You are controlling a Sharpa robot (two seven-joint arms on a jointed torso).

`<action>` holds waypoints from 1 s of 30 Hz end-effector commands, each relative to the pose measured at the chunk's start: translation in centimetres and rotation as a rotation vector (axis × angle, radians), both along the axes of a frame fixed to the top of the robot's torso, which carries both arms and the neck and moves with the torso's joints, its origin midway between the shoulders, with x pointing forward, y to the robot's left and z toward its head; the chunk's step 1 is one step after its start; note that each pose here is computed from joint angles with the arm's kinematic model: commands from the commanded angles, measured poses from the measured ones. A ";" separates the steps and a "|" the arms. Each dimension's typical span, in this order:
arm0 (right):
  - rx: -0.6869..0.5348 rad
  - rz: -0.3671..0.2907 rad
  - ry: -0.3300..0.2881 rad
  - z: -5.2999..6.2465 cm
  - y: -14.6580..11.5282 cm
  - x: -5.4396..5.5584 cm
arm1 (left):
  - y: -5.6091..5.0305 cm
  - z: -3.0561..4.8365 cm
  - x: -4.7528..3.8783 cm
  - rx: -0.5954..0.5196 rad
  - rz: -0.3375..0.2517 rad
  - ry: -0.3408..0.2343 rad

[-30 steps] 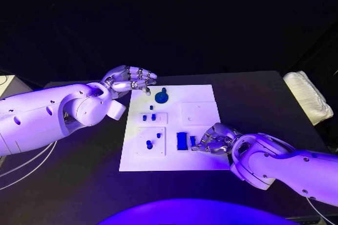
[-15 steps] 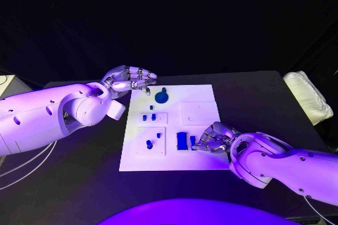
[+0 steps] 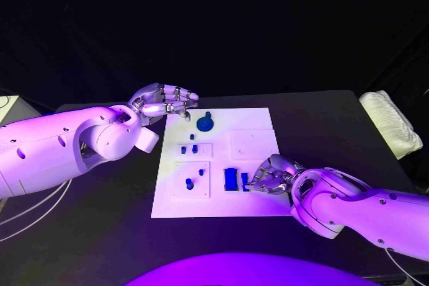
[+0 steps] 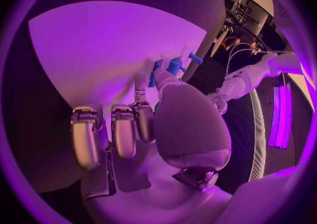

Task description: Assemble the parts on the task board

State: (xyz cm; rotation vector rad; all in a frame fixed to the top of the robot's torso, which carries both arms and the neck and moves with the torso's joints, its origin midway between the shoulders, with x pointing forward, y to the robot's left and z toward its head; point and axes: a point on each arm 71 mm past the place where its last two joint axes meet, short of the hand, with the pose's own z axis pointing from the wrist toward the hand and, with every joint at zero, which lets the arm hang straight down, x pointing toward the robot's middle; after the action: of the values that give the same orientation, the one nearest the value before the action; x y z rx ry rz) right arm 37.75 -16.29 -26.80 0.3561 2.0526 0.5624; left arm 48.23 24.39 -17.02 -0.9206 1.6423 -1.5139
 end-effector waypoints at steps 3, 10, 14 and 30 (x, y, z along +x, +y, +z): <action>0.070 -0.012 -0.047 0.6 -0.2 -0.2 | -0.2 0.07 0.00 -0.015 -0.010 0.000; 0.271 -0.034 -0.108 2.5 -1.0 0.9 | -0.1 0.09 0.19 -0.035 0.002 -0.007; 0.430 -0.068 -0.136 3.6 -2.2 3.1 | 0.1 0.04 0.40 -0.064 0.023 -0.024; 0.770 -0.296 -0.217 5.1 -8.0 14.2 | 1.8 -3.34 4.06 -0.161 0.263 -0.043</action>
State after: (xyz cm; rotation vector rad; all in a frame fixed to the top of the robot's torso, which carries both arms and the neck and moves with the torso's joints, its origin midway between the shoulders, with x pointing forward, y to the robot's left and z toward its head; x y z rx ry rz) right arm 51.60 -24.34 -21.96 0.9352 1.5132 0.9888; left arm 51.88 25.54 -20.58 -1.0905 1.4368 -1.4771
